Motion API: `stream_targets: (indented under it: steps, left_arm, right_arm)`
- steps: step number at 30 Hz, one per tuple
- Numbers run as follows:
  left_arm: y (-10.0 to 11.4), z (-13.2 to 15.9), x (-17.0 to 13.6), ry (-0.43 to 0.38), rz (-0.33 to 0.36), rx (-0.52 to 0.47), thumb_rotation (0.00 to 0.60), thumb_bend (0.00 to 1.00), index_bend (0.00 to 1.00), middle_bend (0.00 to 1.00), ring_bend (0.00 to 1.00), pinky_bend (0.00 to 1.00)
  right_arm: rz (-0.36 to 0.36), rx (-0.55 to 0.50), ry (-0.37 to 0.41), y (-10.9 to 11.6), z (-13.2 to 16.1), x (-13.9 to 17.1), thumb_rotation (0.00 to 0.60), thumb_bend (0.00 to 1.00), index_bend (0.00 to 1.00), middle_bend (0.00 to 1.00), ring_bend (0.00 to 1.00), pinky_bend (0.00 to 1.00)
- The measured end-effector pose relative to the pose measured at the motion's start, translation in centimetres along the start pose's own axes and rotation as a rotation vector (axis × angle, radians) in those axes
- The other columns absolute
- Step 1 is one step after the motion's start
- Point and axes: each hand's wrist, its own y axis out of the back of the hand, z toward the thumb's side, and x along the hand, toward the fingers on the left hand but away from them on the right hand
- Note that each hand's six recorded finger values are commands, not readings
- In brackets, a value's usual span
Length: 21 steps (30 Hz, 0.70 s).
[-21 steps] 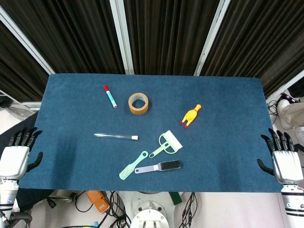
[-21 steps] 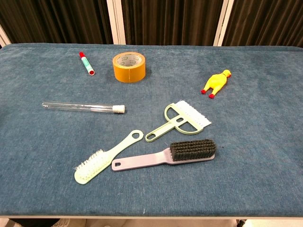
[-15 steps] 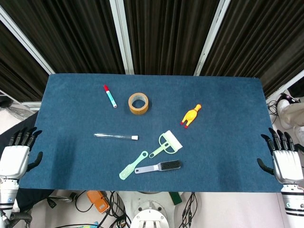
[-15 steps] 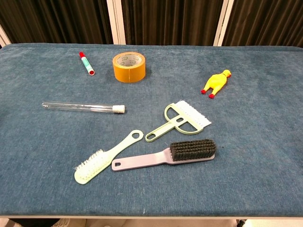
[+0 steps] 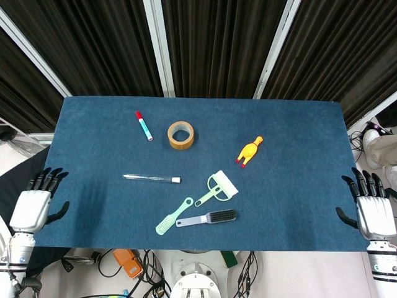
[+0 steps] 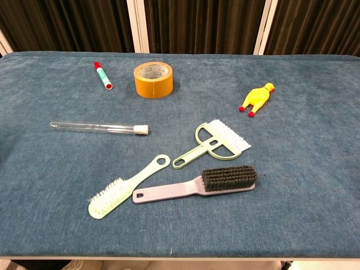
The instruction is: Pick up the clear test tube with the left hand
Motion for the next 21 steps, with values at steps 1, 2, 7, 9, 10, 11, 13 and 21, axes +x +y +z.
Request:
stream_targets:
  steps: [1, 2, 7, 9, 10, 11, 13, 21]
  left_arm:
    - [-0.3, 0.4, 0.3, -0.013, -0.014, -0.009, 0.6, 0.27, 0.13, 0.09, 0.03, 0.09]
    - [-0.5, 0.9, 0.7, -0.028, -0.028, -0.015, 0.6, 0.27, 0.13, 0.1, 0.03, 0.09]
    - [-0.8, 4.6, 3.5, -0.115, -0.072, 0.003, 0.6, 0.27, 0.12, 0.14, 0.05, 0.09]
    - [-0.8, 5.9, 4.6, -0.139, -0.084, 0.016, 0.6, 0.27, 0.12, 0.15, 0.05, 0.09]
    - [-0.9, 6.6, 5.2, -0.149, -0.091, 0.022, 0.6, 0.27, 0.13, 0.16, 0.05, 0.09]
    - [-0.9, 7.3, 5.7, -0.16, -0.1, 0.028, 0.6, 0.27, 0.13, 0.17, 0.05, 0.09]
    - [-1.0, 8.9, 6.9, -0.182, -0.119, 0.039, 0.6, 0.27, 0.16, 0.17, 0.05, 0.09]
    - [-2.0, 14.1, 10.3, -0.251, -0.167, 0.064, 0.6, 0.27, 0.27, 0.24, 0.08, 0.09]
  right_arm:
    - [0.002, 0.002, 0.001, 0.0, 0.0, 0.0, 0.6, 0.35, 0.23, 0.11, 0.06, 0.0]
    - [0.003, 0.004, 0.001, -0.1, 0.0, 0.0, 0.6, 0.35, 0.23, 0.11, 0.06, 0.0]
    - [0.013, 0.003, -0.011, -0.1, -0.2, -0.1, 0.6, 0.35, 0.23, 0.11, 0.06, 0.0]
    - [0.019, 0.001, -0.013, -0.2, -0.3, -0.1, 0.6, 0.35, 0.23, 0.11, 0.05, 0.0]
    - [0.02, 0.004, -0.01, -0.2, -0.2, -0.1, 0.6, 0.35, 0.23, 0.11, 0.05, 0.0]
    - [0.02, 0.006, -0.008, -0.2, -0.2, -0.1, 0.6, 0.35, 0.23, 0.11, 0.05, 0.0]
    - [0.024, 0.012, -0.003, -0.3, -0.1, 0.0, 0.6, 0.35, 0.23, 0.11, 0.05, 0.0]
    - [0.034, 0.007, -0.01, -0.3, -0.2, -0.1, 0.6, 0.35, 0.23, 0.11, 0.05, 0.0]
